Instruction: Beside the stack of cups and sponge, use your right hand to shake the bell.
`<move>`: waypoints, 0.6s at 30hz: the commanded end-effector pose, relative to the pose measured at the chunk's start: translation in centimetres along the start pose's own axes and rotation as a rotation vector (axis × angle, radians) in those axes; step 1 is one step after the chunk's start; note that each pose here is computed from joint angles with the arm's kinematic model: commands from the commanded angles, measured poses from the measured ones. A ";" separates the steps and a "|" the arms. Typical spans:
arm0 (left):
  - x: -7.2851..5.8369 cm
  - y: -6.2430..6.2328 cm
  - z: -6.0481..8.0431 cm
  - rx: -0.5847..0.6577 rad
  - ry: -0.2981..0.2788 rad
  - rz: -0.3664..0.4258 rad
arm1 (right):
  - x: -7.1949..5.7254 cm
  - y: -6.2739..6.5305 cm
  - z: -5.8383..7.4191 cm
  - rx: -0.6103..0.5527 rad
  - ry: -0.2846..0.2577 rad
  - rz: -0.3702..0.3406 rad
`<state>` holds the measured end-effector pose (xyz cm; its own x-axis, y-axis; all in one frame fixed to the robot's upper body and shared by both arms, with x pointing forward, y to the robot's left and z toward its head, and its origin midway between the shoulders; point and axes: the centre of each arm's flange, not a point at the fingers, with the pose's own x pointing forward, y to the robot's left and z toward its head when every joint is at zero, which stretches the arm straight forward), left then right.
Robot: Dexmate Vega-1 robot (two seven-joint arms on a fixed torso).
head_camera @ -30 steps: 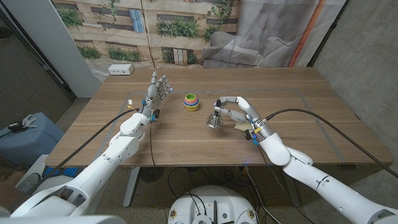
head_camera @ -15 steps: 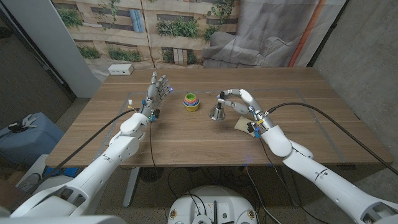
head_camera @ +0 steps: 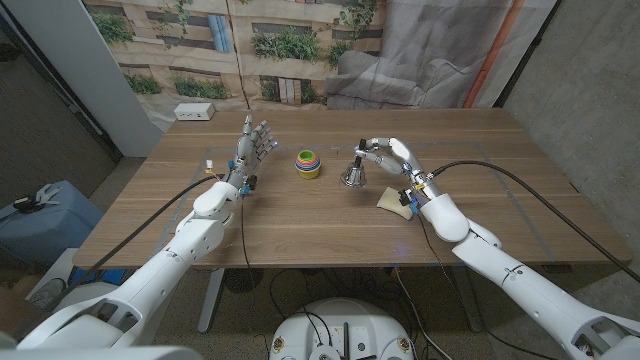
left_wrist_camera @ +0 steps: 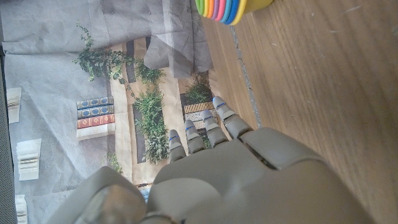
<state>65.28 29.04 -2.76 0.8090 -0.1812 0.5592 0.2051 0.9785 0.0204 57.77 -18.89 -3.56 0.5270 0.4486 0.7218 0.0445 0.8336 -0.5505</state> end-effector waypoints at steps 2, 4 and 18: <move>0.0 0.0 0.0 0.000 0.000 0.000 | 0.9 -0.5 -0.9 0.061 0.092 0.014; 0.0 0.0 0.0 0.000 0.000 0.000 | 1.0 -0.5 -1.0 0.081 0.115 0.016; 0.0 0.0 0.0 0.000 0.000 0.000 | 1.6 -0.5 -1.2 0.207 0.203 0.064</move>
<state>65.28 29.03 -2.74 0.8089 -0.1812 0.5594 0.2052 0.9785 0.0203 59.25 -19.15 -2.77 0.6399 0.4311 0.6361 -0.0651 0.8553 -0.5141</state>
